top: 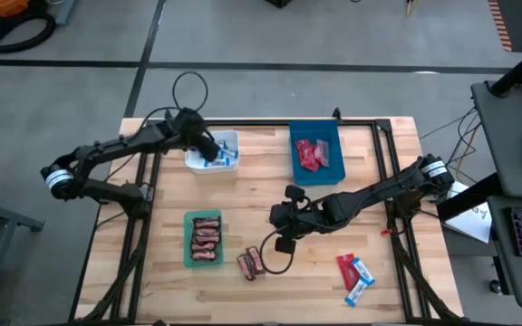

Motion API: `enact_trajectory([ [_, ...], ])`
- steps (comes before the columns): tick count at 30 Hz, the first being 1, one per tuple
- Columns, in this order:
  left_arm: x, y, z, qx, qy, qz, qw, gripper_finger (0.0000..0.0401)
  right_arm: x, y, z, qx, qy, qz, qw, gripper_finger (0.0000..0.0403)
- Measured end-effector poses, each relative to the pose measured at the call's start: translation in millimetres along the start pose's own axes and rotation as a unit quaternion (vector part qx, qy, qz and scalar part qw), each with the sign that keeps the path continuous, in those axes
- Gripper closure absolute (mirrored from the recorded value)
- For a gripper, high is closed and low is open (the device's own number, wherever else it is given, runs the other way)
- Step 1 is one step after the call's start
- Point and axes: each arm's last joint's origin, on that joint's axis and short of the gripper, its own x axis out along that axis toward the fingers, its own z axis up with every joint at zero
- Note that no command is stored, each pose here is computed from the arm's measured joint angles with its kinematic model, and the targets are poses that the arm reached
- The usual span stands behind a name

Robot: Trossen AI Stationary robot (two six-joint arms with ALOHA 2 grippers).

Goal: Sort candy
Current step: Put the white chocolate bar into the white bin, then put the brown chocolate bar into the green bin

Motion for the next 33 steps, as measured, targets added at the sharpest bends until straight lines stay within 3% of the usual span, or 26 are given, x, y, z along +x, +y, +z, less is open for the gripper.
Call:
enact_trajectory([
  [7,11,-4,-8,-0.035,-0.04,-0.072,0.996,0.0383,0,0,0,0.006,-0.001,-0.003,1.0,0.029],
  [14,14,-3,-13,-0.048,-0.038,-0.072,0.995,0.0372,1,-1,-1,0.011,-0.003,-0.011,1.0,0.0287],
  [21,14,-3,-13,-0.047,-0.039,-0.073,0.995,0.0334,1,-1,0,0.011,-0.005,-0.011,1.0,0.0285],
  [33,5,-3,-7,-0.008,-0.012,-0.065,0.998,0.0279,1,-1,0,0.012,-0.005,-0.011,1.0,0.0286],
])
